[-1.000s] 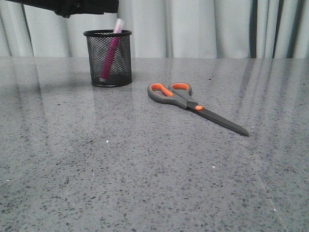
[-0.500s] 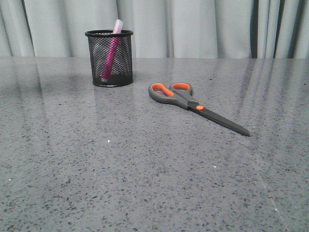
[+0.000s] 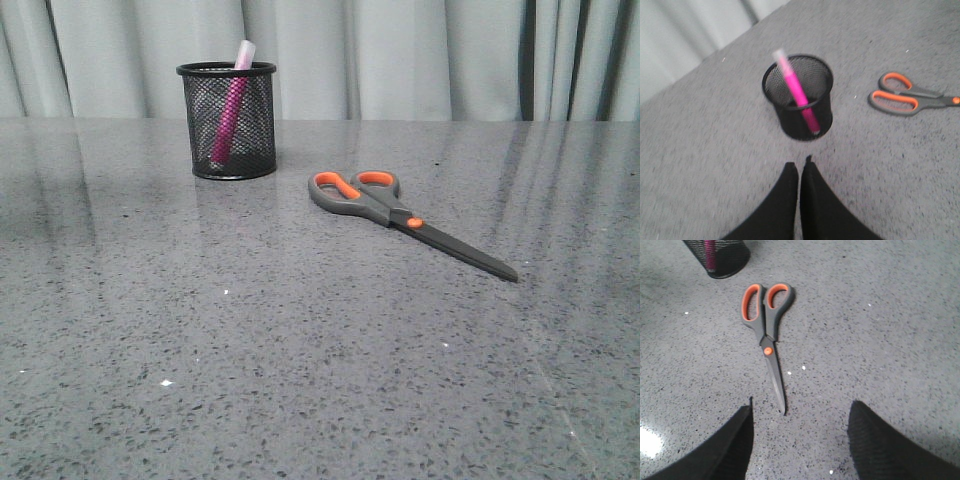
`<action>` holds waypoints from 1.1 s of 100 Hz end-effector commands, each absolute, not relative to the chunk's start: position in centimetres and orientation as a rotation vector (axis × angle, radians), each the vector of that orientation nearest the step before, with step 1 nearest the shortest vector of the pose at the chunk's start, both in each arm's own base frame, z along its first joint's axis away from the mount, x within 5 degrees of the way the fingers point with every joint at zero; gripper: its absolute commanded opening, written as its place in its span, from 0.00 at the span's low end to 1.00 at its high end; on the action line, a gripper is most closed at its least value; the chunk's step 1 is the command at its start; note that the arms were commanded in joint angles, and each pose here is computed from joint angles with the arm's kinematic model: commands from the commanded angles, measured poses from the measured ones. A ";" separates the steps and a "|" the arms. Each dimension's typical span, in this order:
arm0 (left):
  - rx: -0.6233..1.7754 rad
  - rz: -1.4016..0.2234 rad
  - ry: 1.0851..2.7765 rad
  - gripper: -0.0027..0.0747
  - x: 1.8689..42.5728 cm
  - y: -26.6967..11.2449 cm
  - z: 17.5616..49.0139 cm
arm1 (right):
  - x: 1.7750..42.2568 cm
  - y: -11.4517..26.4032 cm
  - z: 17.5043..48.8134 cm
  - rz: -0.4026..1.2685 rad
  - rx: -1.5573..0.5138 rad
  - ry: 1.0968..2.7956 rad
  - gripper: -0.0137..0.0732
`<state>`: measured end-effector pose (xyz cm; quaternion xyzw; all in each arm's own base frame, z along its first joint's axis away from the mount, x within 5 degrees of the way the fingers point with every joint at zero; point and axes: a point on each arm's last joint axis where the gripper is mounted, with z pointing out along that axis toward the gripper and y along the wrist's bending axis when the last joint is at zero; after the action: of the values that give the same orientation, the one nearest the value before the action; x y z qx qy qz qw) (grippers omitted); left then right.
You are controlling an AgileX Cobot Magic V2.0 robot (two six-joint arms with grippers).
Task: Put pen and scissors into bin
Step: 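Withdraw the left gripper away from the mesh cup, then lower the right gripper onto the scissors handles and close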
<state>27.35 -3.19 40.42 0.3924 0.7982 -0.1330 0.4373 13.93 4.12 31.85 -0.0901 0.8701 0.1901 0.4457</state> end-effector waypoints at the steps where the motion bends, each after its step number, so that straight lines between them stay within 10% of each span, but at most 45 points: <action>1: 0.888 -0.290 1.954 0.01 25.5 -3.1 42.2 | 14.4 4.1 33.4 0.456 -0.224 2.057 0.59; 44: 0.671 -0.229 1.998 0.01 18.2 -2.9 36.4 | 14.9 5.1 33.9 0.461 -0.377 2.054 0.59; 110: 0.546 -0.276 1.931 0.01 13.4 -3.4 36.2 | 25.3 11.4 33.3 0.589 -0.738 2.280 0.59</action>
<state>13.26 -3.42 34.88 0.2670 0.8206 -0.1043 0.4945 24.26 10.48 32.13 -0.2678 0.8843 0.2256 0.3088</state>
